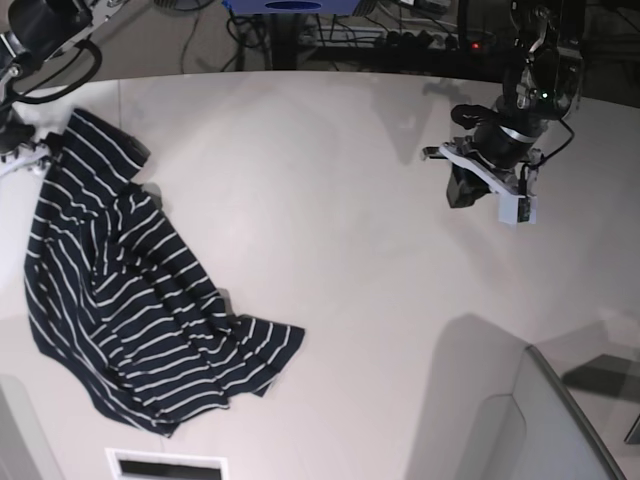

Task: Layout the t-shirt on the table in an organized manner, then fold the t-shirt properly
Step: 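Reach the left gripper across and grasp the shirt's hem fabric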

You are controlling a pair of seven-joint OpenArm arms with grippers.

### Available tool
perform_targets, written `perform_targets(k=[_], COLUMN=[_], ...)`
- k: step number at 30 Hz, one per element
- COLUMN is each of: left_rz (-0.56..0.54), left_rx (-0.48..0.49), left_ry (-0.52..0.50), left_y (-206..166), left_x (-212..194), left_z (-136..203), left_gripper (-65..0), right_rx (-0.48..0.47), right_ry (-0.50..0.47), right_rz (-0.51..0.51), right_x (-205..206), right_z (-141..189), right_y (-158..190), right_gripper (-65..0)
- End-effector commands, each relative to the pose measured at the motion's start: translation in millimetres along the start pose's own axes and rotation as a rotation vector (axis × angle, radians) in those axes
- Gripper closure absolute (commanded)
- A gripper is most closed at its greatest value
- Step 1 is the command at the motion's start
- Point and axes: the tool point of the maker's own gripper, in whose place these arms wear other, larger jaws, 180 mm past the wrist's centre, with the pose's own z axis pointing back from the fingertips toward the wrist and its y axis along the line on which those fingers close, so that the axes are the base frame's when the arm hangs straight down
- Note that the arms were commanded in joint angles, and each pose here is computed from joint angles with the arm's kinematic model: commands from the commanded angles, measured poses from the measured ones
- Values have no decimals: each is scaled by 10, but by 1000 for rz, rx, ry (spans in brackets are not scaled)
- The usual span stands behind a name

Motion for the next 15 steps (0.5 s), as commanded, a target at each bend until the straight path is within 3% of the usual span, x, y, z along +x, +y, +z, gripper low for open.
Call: perform_targets(k=[1,12,13,15], left_rz=[-3,0,-2,-1], left_rx=[9,-7,-12,-11], left_ry=[-11,66,69,74], left_y=[42,-6,-26,-22], left_x=[22,-247,-259,-277], left_z=[9,-129,-132,-136], left_gripper=[0,0,0,0], right_rx=[-2,82,83,81], right_ry=[-56,7,6,12], right_rz=[7,-56,-57,-56], right_x=[189,26,24,0], right_z=[23,-232,-235,-228], right_y=[-43,202,204,199], right_gripper=[-507,-500,-474,-327])
